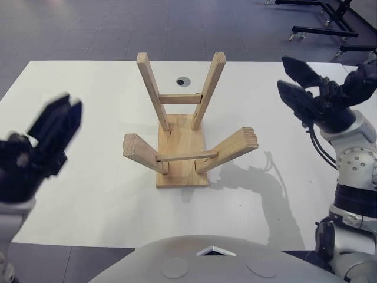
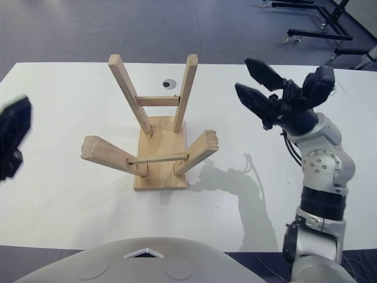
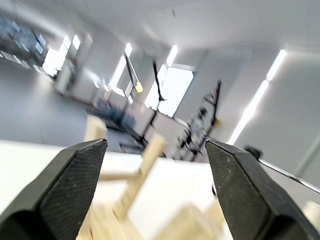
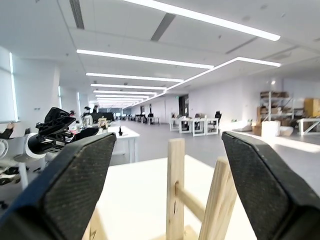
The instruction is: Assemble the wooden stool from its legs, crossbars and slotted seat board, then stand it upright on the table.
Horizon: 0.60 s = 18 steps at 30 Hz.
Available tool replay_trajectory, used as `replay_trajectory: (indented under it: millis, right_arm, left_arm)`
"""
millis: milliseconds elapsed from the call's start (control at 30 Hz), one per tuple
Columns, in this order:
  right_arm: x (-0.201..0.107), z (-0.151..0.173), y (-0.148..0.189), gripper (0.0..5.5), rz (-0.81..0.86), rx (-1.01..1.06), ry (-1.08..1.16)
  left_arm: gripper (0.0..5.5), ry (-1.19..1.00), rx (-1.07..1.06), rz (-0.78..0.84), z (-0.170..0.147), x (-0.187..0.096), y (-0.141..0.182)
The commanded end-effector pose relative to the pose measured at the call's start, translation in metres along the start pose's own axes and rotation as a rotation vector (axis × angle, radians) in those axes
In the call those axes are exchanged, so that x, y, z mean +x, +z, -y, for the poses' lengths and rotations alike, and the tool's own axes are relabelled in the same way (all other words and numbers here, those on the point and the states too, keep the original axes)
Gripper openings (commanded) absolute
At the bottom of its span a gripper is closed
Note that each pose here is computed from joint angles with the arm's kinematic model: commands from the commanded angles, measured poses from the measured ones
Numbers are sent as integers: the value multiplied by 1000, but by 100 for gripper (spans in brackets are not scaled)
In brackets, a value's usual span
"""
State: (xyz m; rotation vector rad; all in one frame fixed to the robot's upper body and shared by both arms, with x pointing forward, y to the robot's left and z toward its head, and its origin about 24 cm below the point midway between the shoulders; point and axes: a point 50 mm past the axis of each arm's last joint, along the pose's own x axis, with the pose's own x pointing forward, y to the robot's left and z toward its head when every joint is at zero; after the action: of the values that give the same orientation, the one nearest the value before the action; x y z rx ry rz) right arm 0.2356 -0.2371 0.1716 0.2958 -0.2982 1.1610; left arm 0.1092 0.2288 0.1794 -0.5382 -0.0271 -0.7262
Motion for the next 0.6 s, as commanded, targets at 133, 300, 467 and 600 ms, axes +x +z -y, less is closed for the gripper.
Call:
replay_trajectory:
  millis: [133, 300, 467, 600]
  right_arm:
    - [-34, -36, -48, 390, -340, 130, 142]
    - [-31, -60, -84, 390, -472, 172, 257]
    - [-28, -73, -114, 390, -569, 177, 318]
    - [-33, -70, -136, 390, -666, 122, 283]
  left_arm:
    - [360, -30, -80, -506, 6, -35, -65]
    - [360, -51, -8, -689, -2, -34, -95]
    - [360, -9, 69, -731, -22, -23, -118]
    - [360, 2, 96, -716, -31, -12, -127]
